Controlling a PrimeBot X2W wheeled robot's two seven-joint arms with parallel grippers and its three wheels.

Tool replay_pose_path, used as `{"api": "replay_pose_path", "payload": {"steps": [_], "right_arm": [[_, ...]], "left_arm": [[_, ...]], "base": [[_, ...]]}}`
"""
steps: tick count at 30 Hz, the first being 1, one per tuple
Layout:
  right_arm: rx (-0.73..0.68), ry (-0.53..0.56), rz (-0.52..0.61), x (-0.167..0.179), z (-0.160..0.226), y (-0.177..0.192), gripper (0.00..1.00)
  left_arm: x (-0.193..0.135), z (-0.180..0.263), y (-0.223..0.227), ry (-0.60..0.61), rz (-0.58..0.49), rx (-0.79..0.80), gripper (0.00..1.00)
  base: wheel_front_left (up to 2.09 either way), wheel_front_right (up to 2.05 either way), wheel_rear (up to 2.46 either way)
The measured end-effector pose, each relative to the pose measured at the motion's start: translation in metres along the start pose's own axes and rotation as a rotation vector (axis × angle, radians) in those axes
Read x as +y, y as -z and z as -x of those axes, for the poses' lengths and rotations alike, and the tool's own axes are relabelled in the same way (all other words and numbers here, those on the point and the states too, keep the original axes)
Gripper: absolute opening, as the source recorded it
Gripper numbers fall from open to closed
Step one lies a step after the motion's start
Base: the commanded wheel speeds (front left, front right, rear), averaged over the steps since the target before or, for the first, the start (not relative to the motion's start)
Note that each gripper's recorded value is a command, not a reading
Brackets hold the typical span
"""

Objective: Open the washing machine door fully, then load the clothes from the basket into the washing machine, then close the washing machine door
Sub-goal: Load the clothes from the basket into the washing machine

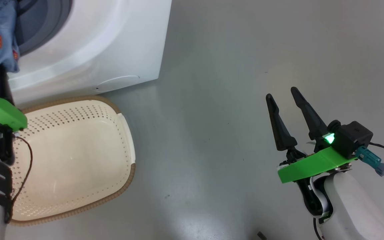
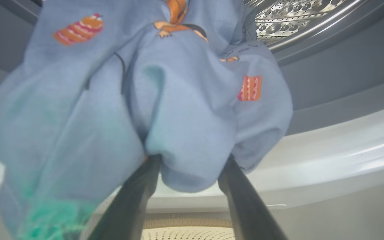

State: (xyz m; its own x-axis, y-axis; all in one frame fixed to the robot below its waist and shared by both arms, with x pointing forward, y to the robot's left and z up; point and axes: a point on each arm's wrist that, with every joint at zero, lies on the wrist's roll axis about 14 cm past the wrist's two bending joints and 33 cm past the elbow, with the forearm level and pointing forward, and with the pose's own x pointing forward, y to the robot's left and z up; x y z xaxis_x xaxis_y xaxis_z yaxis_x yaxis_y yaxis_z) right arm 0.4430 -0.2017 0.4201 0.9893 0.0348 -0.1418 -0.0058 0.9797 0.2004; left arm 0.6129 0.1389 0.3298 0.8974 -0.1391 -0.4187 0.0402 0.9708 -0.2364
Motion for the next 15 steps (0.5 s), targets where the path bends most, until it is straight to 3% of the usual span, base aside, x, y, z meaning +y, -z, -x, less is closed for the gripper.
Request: {"api": "replay_pose_path", "payload": {"steps": [15], "right_arm": [[-0.019,-0.033,-0.017,0.013,-0.007,-0.004,1.0]], "left_arm": [[-0.011,0.011,-0.028,0.065,-0.066,-0.07,0.0]], "base": [[0.0,0.0,0.0]]}}
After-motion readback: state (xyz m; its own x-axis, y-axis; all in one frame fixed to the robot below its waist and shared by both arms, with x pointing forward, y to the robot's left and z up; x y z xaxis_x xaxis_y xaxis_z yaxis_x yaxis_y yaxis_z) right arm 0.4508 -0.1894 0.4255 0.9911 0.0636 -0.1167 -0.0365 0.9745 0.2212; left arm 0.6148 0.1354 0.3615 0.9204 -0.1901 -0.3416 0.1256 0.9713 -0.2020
